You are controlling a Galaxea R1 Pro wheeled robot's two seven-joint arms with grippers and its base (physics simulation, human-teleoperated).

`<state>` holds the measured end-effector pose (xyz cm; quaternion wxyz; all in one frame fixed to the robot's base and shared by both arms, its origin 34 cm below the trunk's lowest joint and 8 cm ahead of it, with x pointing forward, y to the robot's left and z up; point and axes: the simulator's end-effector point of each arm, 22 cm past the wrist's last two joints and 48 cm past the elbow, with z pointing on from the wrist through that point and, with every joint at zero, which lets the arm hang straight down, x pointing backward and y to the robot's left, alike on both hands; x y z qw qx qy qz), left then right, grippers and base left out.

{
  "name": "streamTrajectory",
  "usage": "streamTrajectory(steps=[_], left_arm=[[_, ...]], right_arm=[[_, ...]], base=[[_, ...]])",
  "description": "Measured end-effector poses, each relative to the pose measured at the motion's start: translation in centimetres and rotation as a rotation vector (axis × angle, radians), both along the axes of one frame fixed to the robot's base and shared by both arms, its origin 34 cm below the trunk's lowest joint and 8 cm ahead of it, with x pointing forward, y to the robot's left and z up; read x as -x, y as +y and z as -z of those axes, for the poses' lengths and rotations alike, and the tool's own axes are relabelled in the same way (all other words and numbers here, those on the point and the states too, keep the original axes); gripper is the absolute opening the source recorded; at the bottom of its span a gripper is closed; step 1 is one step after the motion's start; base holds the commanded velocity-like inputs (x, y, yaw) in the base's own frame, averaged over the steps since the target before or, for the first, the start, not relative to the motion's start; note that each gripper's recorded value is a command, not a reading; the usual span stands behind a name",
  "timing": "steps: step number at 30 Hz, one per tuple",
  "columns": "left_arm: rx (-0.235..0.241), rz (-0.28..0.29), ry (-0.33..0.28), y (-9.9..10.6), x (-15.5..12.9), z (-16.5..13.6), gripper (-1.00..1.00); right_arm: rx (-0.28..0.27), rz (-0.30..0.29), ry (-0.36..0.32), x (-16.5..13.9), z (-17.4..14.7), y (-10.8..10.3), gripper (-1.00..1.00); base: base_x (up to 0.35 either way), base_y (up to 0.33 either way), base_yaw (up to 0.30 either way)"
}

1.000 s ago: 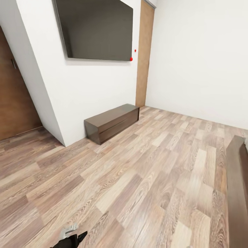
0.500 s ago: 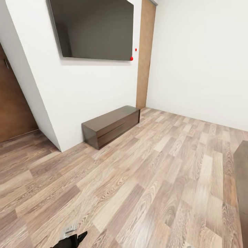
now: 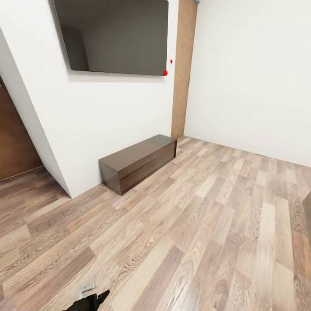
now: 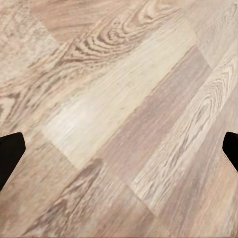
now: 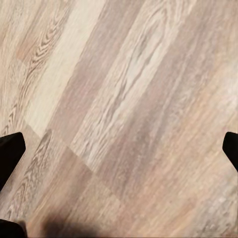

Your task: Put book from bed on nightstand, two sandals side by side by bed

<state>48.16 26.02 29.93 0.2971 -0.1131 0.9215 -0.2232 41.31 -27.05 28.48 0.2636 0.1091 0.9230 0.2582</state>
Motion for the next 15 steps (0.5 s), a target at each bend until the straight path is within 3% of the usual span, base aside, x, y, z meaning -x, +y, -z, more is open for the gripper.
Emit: streamTrajectory(steps=[15], left_arm=[[0.001, -0.001, 0.0, 0.0, -0.01, -0.01, 1.0]], right_arm=[[0.0, 0.0, 0.0, 0.0, 0.0, -0.02, 1.0]], base=[[0.33, 0.0, 0.0]])
